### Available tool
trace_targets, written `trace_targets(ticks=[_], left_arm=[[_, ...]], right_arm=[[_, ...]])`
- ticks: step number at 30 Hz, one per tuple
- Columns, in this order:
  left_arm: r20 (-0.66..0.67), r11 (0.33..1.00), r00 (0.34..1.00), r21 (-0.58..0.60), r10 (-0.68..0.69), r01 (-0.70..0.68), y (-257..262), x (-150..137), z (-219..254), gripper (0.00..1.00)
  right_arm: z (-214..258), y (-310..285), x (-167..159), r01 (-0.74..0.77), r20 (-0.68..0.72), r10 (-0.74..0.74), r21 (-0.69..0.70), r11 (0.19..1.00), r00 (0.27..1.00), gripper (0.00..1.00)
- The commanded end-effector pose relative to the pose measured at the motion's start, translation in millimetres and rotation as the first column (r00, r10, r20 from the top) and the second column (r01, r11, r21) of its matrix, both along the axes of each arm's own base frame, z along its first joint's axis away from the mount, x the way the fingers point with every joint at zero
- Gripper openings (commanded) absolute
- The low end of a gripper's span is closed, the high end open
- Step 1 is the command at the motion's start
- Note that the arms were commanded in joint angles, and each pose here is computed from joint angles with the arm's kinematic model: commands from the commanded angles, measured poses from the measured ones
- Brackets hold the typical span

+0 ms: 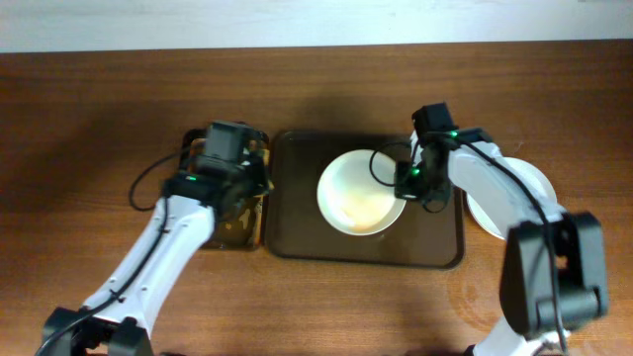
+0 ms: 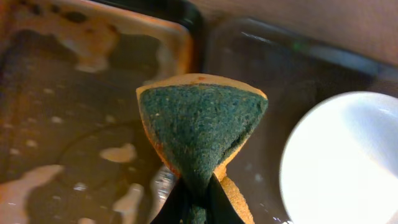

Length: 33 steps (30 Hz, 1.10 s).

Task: Clean dirty plates on tray and stack at the side
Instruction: 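Carry the last plate right and stack it on the pile with the right gripper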

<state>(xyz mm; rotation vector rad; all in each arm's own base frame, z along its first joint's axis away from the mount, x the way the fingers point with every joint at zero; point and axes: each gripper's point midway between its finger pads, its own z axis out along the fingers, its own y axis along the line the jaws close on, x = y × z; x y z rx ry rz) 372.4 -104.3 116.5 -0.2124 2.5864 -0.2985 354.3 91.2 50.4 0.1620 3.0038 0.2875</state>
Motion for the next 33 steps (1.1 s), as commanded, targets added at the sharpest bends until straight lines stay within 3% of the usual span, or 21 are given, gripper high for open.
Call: trace_targets(ticks=[1,5,9,13,17,19,21,22,23,25,26,28,29,30,31,32,33], left_arm=[[-0.010,0.985,0.992,-0.120,-0.127,0.125,14,3,-2,0.00],[-0.045,0.949,0.982,-0.271,-0.182,0.163,27,5,-22,0.00],[-0.125,0.910,0.976,-0.398,-0.177,0.114,45,5,-59,0.00],[-0.193,0.920,0.974,-0.392,-0.115,0.031,68,5,-89,0.00],[-0.288,0.972,0.957,-0.213,0.035,-0.100,104,-1,-111,0.00],[-0.269,0.940,0.963,-0.335,-0.029,-0.066,84,-1,-102,0.00],[-0.107,0.847,0.969,-0.514,-0.221,0.137,49,4,-74,0.00],[-0.076,0.843,0.967,-0.508,-0.245,0.174,48,6,-72,0.00],[-0.125,0.891,0.974,-0.439,-0.191,0.118,61,7,-83,0.00],[-0.302,0.952,0.951,-0.268,0.064,-0.149,98,0,-108,0.00],[-0.370,0.943,0.909,-0.189,0.190,-0.274,113,-8,-116,0.00],[-0.393,0.932,0.889,-0.167,0.237,-0.323,117,-11,-118,0.00],[-0.393,0.930,0.891,-0.186,0.226,-0.318,113,-11,-117,0.00],[-0.307,0.936,0.950,-0.318,0.049,-0.152,89,0,-104,0.00],[-0.150,0.894,0.974,-0.440,-0.168,0.086,61,6,-85,0.00],[-0.053,0.847,0.962,-0.490,-0.267,0.208,48,7,-72,0.00],[-0.078,0.877,0.967,-0.443,-0.244,0.186,56,8,-79,0.00]], right_arm=[[53,-24,15,-0.015,0.180,0.041,-0.148,0.989,0.983,0.04],[86,-52,14,0.009,0.266,0.075,-0.300,0.954,0.961,0.04],[116,-85,16,0.050,0.308,0.160,-0.576,0.816,0.938,0.04],[149,-79,17,0.122,0.347,0.256,-0.775,0.620,0.902,0.04],[161,-45,16,0.115,0.373,0.347,-0.806,0.581,0.861,0.04],[161,-37,15,0.106,0.376,0.362,-0.803,0.586,0.853,0.04],[161,-39,15,0.113,0.381,0.354,-0.800,0.589,0.854,0.04],[161,-39,15,0.113,0.381,0.354,-0.801,0.589,0.854,0.04],[161,-38,15,0.111,0.380,0.354,-0.799,0.591,0.855,0.04],[159,-37,15,0.103,0.378,0.355,-0.795,0.598,0.855,0.04],[158,-36,15,0.099,0.378,0.355,-0.792,0.603,0.855,0.04],[157,-35,15,0.097,0.380,0.353,-0.786,0.611,0.855,0.04],[157,-35,15,0.110,0.391,0.341,-0.779,0.617,0.855,0.04],[157,-35,15,0.115,0.397,0.334,-0.773,0.624,0.855,0.04],[156,-33,15,0.122,0.408,0.322,-0.760,0.638,0.854,0.04],[155,-33,15,0.132,0.418,0.309,-0.750,0.649,0.854,0.04],[154,-32,15,0.148,0.434,0.289,-0.733,0.664,0.853,0.04]])
